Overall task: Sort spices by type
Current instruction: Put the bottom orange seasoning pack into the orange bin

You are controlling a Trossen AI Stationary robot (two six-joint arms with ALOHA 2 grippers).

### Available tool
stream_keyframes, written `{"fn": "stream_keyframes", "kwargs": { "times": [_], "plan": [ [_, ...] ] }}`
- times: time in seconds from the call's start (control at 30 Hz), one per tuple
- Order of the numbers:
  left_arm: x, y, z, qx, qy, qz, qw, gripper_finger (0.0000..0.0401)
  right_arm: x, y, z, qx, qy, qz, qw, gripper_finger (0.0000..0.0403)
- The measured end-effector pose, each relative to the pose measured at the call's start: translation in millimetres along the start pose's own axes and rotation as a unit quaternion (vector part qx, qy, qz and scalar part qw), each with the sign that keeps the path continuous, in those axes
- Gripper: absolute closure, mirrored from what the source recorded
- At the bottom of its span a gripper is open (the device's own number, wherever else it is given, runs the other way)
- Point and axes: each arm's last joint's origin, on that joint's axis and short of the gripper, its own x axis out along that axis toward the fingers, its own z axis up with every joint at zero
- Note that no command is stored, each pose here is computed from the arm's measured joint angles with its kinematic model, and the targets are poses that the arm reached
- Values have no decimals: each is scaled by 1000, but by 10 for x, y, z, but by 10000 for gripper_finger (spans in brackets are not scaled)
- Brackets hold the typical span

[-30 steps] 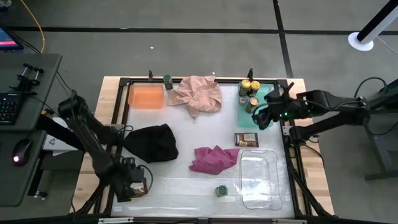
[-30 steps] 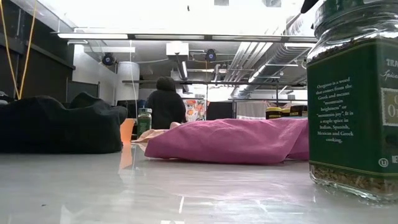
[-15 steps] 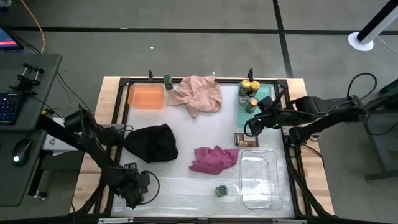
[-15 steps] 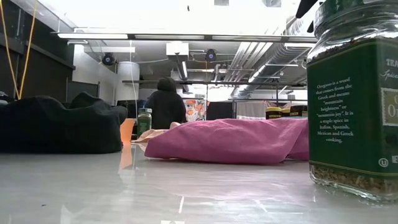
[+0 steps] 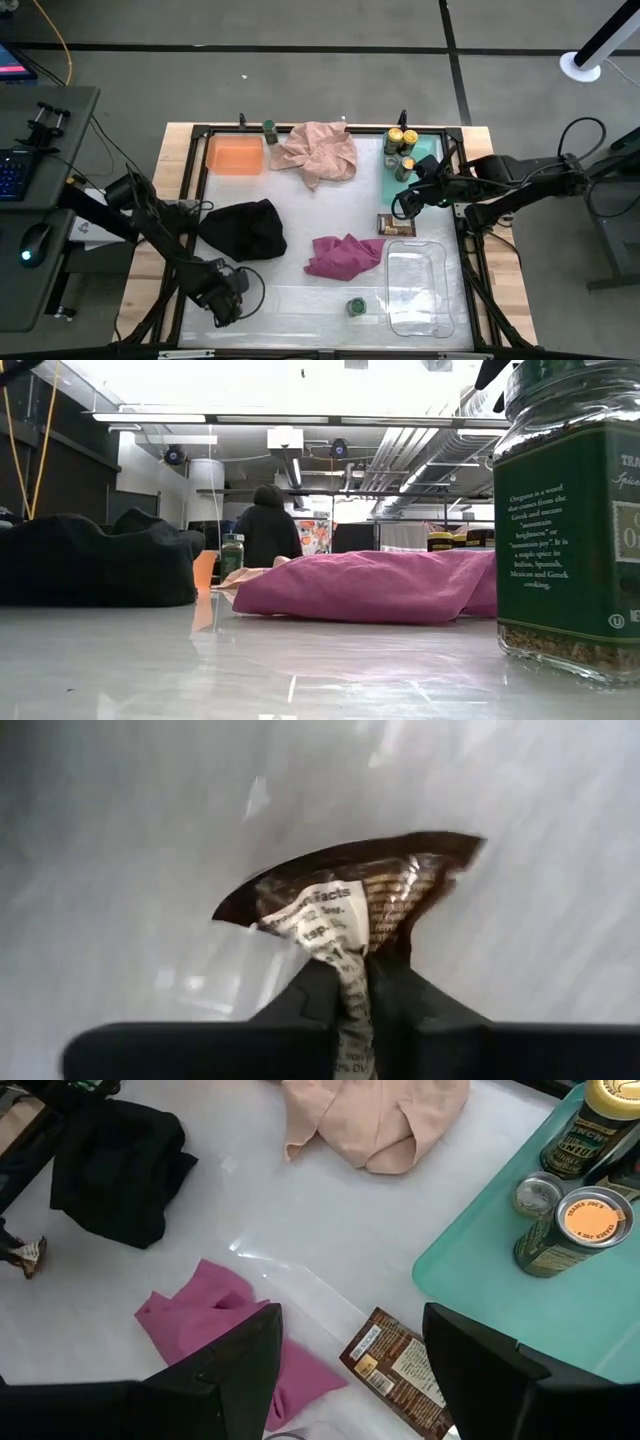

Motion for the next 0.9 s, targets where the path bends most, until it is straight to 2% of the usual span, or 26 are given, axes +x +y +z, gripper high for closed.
{"fn": "stream_keyframes", "kwargs": {
  "times": [0.13, 0.2, 0.27, 0.37, 0.5, 0.6, 0.7, 0.8, 0.9],
  "plan": [
    [-403, 18, 136, 7, -52, -98, 994, 378, 0, 0, 0, -3, 0, 0, 1000, 167],
    [-721, 71, 241, 10, -114, -148, 982, 389, 0, 0, 1, -12, -1, -1, 1000, 167],
    [-1065, 212, 380, -14, -204, -166, 965, 396, 0, -2, 4, -16, -6, -4, 1000, 167],
    [-1442, 639, 561, -98, -311, -96, 941, 395, -1, -9, 16, -16, -27, -17, 999, 167],
    [-1733, 1320, 739, -201, -389, 18, 899, 398, 4, -30, 47, -12, -60, -40, 997, 167],
    [-1821, 1820, 864, -249, -389, 92, 882, 400, 17, -61, 90, 1, -80, -58, 995, 167],
    [-1852, 2311, 1015, -272, -371, 144, 876, 400, 42, -107, 146, 23, -88, -73, 993, 167],
    [-1809, 2832, 1181, -288, -348, 175, 875, 400, 71, -167, 214, 46, -94, -89, 991, 167],
    [-1695, 3353, 1298, -317, -329, 177, 872, 400, 100, -234, 282, 72, -96, -102, 987, 167]
  ]
}}
